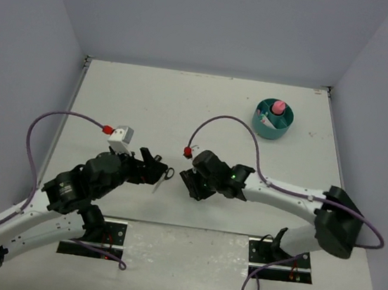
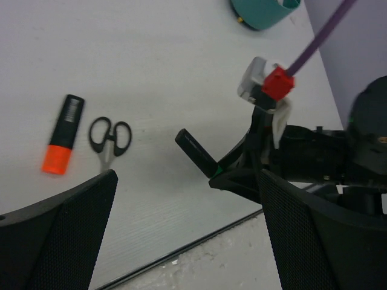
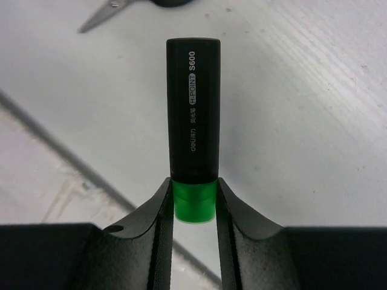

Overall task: Sort the stationery into containers
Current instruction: Pick up the stationery from the center of the board, then move the storage box to the center of the board.

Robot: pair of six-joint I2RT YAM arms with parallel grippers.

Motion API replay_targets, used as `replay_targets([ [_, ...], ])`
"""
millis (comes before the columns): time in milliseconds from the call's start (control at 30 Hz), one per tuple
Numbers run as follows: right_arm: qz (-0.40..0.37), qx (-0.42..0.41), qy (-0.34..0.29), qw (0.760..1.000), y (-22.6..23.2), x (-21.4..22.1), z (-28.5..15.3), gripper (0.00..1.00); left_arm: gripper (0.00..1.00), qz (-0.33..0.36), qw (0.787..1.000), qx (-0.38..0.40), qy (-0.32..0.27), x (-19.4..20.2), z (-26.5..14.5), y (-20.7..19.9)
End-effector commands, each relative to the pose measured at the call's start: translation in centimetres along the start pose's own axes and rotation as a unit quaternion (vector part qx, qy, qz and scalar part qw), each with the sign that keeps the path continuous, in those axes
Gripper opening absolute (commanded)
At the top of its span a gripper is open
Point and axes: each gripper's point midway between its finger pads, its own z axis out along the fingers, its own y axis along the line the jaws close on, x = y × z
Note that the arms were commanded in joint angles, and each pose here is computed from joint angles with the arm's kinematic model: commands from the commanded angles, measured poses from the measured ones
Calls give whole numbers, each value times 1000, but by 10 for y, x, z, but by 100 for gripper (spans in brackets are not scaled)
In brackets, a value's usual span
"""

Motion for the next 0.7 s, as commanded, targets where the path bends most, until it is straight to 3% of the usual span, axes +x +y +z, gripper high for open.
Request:
replay_targets([
  [0,9,-99,-107,989,40,-26,-53,0,100,-63,988,135,26,11,27,-66],
  [267,21,-159,-192,968,51,-31,-116,0,95,-104,983,145,31,15,56,-85],
  [300,15,-182,-203,962,57,-31,-125,0,89,-110,978,173,25,11,55,-97],
  [500,14,-195,-231,953,58,-34,-139,0,25,-112,967,224,52,20,62,-122],
  [567,15,-192,-234,953,57,-34,-140,0,18,-110,960,250,63,22,59,-132],
  [633,17,-182,-237,954,53,-36,-141,0,1,-104,955,266,80,28,63,-141],
  [667,17,-182,-238,954,53,-36,-142,0,0,-103,953,273,83,29,62,-144],
])
